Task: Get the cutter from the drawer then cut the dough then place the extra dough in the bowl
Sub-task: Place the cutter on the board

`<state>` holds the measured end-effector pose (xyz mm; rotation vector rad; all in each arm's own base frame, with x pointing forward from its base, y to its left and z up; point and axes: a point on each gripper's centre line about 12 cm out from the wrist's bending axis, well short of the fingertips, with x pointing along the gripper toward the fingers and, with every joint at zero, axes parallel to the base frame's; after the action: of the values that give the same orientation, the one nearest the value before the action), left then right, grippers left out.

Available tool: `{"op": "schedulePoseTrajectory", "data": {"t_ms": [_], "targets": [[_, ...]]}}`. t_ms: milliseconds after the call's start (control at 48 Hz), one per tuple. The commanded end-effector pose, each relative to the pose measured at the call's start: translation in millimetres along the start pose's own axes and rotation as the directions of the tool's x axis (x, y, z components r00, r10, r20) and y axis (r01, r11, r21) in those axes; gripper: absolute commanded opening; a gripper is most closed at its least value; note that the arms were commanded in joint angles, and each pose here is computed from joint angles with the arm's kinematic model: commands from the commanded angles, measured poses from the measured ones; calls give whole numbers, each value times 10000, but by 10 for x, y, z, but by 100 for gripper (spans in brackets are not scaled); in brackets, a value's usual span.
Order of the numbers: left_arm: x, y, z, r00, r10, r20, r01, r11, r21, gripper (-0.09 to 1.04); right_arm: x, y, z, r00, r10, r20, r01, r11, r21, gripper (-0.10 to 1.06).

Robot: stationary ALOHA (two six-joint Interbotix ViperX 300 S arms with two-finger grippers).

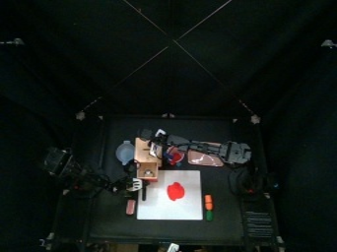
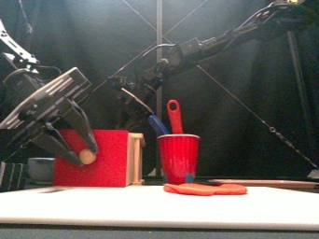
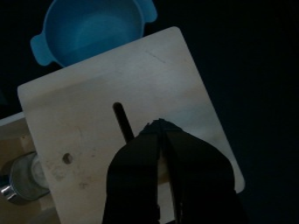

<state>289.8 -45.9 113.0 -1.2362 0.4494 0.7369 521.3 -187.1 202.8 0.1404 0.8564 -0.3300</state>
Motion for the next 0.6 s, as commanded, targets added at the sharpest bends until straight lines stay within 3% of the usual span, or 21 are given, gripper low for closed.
{"op": "schedulePoseTrajectory", "data": {"t_ms": [21,604], "targets": [[-12,-100,-6,9996,-291,-3,291,9996,8,79,-83,-18,64,9998,-21,184,21,10000,-5,4],[-109,-194,-55,9969,-726,-305,727,9973,22,79,-70,-9,49,9999,-11,138,12,10000,-78,4]]}}
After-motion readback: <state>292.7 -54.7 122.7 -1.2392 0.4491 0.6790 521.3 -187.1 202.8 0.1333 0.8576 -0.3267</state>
